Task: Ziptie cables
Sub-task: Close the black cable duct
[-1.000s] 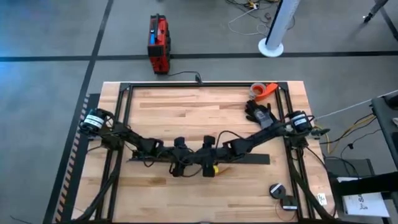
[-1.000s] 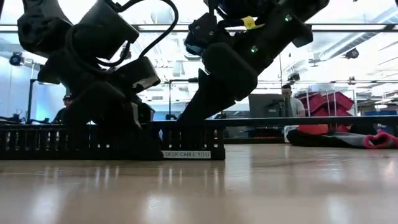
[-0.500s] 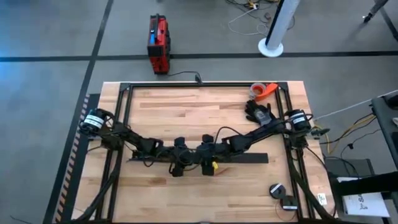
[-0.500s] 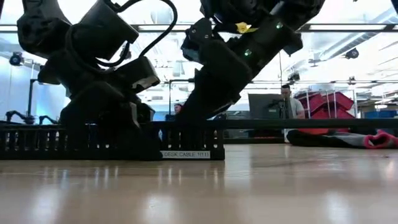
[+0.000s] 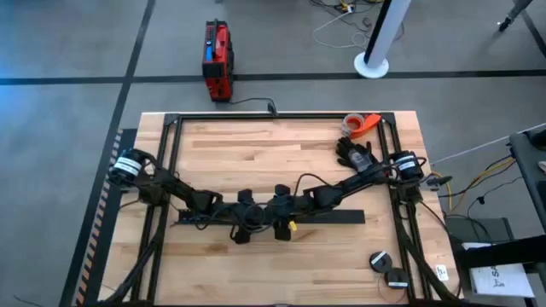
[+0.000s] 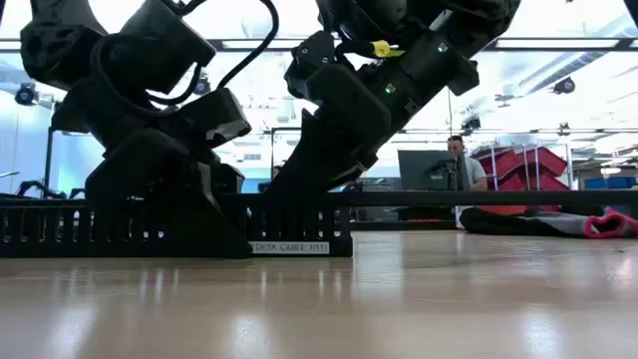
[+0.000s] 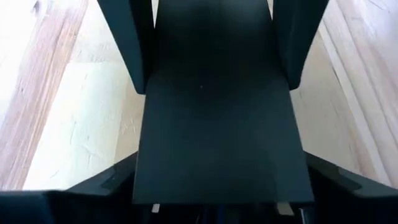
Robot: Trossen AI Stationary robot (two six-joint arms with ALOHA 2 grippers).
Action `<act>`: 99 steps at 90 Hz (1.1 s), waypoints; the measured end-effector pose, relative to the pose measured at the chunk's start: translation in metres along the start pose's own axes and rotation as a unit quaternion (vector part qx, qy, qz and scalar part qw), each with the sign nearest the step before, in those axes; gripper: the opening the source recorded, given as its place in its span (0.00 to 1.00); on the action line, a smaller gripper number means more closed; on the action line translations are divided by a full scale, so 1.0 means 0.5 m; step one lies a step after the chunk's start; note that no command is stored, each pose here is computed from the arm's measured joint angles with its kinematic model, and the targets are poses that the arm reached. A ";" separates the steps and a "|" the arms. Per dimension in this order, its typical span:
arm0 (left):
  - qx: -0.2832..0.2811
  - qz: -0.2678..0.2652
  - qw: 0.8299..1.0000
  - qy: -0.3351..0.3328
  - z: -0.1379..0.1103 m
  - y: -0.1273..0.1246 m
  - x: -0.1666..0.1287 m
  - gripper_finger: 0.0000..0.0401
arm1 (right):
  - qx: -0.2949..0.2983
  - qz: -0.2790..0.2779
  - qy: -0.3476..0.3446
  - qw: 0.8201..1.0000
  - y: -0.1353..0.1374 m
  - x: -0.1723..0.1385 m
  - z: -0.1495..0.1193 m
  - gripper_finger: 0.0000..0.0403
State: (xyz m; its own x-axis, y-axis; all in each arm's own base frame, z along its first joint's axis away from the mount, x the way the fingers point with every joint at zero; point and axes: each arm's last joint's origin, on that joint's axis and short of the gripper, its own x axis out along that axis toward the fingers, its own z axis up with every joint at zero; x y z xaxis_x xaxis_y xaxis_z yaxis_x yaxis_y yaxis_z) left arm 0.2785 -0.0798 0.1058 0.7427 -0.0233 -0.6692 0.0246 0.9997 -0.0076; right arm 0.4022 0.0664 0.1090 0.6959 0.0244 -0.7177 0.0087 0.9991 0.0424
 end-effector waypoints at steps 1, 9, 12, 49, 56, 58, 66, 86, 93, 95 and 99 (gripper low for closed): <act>0.000 0.000 1.000 0.002 0.000 0.000 -0.002 0.75 | 0.000 0.000 0.000 1.000 0.000 0.000 0.000 0.54; 0.007 0.004 1.000 0.016 0.003 0.003 -0.019 0.78 | 0.001 -0.003 0.006 1.000 -0.001 -0.001 -0.002 0.54; 0.010 0.005 1.000 0.021 0.004 0.005 -0.026 0.79 | 0.000 -0.003 0.007 1.000 -0.001 -0.001 -0.002 0.54; -0.016 0.020 0.998 0.059 -0.042 0.025 -0.110 0.81 | -0.002 -0.002 0.014 1.000 -0.001 -0.001 -0.005 0.54; -0.034 0.020 0.998 0.053 -0.072 0.032 -0.115 0.80 | -0.003 -0.002 0.014 1.000 -0.001 -0.001 -0.005 0.54; -0.042 0.019 0.998 0.049 -0.080 0.034 -0.115 0.79 | -0.003 -0.003 0.014 1.000 -0.001 -0.001 -0.005 0.54; -0.077 0.020 0.996 0.027 -0.106 0.039 -0.113 0.76 | -0.006 -0.003 0.013 1.000 -0.001 -0.001 -0.005 0.54; -0.085 0.022 0.996 0.011 -0.143 0.044 -0.095 0.59 | -0.011 -0.007 0.014 1.000 -0.005 -0.002 -0.005 0.54; -0.078 0.018 0.997 0.003 -0.142 0.042 -0.090 0.56 | -0.011 -0.005 0.015 1.000 -0.005 -0.002 -0.007 0.54; -0.077 0.017 0.997 0.001 -0.142 0.042 -0.088 0.55 | -0.011 -0.004 0.015 1.000 -0.005 -0.002 -0.007 0.54; -0.075 0.016 0.997 -0.004 -0.141 0.041 -0.087 0.55 | -0.012 -0.004 0.015 1.000 -0.005 -0.002 -0.007 0.54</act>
State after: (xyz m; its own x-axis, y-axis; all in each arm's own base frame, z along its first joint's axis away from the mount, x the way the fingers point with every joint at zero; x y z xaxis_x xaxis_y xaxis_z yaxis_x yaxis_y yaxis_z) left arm 0.1995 -0.0574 0.0824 0.7469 0.0087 -0.6649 -0.0993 0.9902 -0.0985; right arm 0.3992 0.0640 0.1073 0.6739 0.0180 -0.7386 -0.0034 0.9998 0.0212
